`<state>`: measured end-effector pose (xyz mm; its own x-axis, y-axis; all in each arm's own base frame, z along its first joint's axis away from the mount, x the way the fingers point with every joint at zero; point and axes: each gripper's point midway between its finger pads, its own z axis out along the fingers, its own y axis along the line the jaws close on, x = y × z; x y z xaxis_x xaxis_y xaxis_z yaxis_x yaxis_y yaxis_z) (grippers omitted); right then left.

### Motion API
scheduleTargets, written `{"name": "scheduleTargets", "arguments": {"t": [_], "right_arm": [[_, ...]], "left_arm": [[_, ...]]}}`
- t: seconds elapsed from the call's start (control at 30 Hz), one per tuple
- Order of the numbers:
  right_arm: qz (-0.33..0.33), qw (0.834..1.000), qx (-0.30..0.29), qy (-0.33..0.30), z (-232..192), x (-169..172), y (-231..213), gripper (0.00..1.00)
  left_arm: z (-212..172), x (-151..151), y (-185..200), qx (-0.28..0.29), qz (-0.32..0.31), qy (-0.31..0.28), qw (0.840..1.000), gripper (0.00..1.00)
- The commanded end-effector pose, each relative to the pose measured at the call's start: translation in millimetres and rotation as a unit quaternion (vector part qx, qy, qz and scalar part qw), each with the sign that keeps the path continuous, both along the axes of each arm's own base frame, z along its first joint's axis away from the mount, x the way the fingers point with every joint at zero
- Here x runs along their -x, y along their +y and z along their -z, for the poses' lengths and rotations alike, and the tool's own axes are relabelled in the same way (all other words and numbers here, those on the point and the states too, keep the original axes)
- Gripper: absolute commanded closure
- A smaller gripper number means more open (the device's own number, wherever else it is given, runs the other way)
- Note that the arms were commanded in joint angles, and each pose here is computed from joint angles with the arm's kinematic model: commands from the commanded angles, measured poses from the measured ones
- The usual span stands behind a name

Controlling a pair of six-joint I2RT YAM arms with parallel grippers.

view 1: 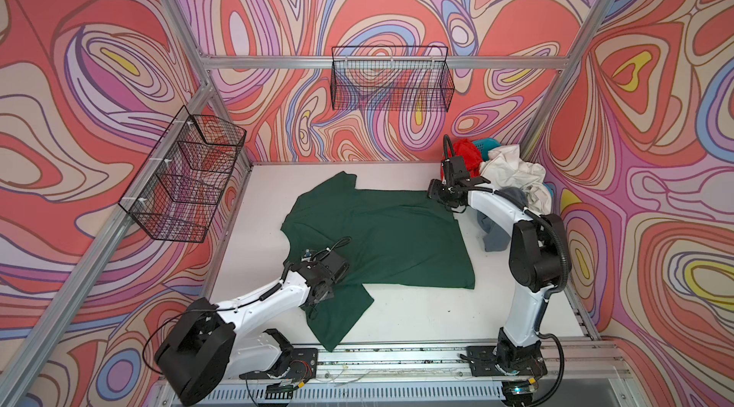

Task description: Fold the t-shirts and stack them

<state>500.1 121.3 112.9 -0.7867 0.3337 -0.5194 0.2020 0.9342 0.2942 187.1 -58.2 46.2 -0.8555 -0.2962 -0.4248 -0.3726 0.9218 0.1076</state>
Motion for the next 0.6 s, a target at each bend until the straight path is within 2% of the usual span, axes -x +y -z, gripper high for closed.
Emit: {"name": "scheduleTargets", "arguments": {"t": [0.0,0.1,0.13,0.23,0.33,0.43,0.57], "right_arm": [[-0.012,1.0,0.004,0.0,7,-6,10,0.31],[-0.021,1.0,0.012,0.003,12,-9,17,0.31],[-0.024,1.0,0.014,0.005,14,-10,19,0.31],[-0.024,0.999,0.024,0.011,20,-16,18,0.3],[-0.019,0.998,0.049,0.019,26,-23,13,0.28],[-0.012,0.998,0.065,0.024,32,-30,9,0.27],[-0.005,0.996,0.078,0.032,42,-39,5,0.24]], "left_arm": [[-15,26,47,-0.05,-0.071,-0.015,0.996,1.0],[-15,25,48,-0.018,-0.079,-0.026,0.996,1.0],[-16,24,49,-0.016,-0.08,-0.023,0.996,0.96],[-27,17,49,-0.031,-0.067,-0.012,0.997,0.58],[-49,1,46,-0.056,-0.04,-0.016,0.998,0.31],[-77,-27,33,-0.053,-0.009,-0.048,0.997,0.13],[-108,-77,13,-0.005,0.015,-0.098,0.995,0.04]]}}
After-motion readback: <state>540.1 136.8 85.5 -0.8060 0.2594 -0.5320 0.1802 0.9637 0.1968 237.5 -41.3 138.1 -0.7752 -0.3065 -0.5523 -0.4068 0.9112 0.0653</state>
